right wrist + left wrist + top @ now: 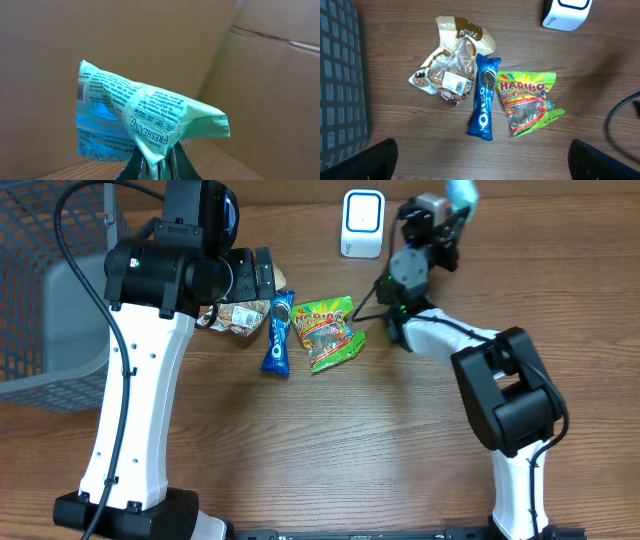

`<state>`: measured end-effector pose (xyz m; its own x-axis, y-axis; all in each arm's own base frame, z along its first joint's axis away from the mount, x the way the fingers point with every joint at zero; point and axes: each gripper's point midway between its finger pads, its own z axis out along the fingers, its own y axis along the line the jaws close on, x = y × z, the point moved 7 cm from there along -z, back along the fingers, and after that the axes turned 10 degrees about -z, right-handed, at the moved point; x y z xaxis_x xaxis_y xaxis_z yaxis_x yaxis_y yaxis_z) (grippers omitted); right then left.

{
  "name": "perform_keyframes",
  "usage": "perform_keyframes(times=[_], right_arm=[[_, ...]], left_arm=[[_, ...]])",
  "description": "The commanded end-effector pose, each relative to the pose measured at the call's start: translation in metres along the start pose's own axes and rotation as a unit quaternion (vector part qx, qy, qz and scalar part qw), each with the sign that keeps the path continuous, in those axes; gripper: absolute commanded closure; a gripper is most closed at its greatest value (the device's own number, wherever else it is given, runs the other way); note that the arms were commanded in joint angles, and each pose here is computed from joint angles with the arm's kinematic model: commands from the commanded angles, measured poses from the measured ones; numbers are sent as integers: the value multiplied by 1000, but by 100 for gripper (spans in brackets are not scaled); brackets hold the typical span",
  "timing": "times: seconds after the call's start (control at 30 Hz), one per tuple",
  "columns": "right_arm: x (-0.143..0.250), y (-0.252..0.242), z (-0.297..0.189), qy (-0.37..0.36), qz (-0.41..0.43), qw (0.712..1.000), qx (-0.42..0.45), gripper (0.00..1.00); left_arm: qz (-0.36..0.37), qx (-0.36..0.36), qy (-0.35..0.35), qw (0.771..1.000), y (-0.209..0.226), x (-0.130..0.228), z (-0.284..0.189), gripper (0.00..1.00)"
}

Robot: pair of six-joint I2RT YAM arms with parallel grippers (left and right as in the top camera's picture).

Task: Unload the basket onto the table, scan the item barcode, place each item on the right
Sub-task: 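Carry the wipes packet to the right edge and drop it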

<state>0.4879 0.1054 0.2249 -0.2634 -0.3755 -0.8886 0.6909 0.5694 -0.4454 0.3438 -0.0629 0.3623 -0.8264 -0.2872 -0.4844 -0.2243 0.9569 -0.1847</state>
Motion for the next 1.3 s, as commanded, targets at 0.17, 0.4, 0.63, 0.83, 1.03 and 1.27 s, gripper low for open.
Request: perform_keyframes(times=[0.17,0.4,0.63,0.83,1.03,1.27], right_arm=[[-7,-71,61,48,50,992,103,97],[18,-83,88,90,19,992,87,97],[45,-97,87,235,145,944,-183,97],[75,-152,85,374,194,865,-272,96],[121,-190,70,507,201,784,-298,96],[188,-223,65,597,252,731,-215,96]], left_arm=[[-5,2,3,1000,-1,-1,3,0],[-5,2,3,1000,-1,-1,3,0],[-5,2,3,1000,-1,-1,3,0],[-5,2,3,1000,-1,-1,3,0],[-5,2,3,1000,-1,-1,3,0],[-5,2,3,1000,-1,-1,3,0]])
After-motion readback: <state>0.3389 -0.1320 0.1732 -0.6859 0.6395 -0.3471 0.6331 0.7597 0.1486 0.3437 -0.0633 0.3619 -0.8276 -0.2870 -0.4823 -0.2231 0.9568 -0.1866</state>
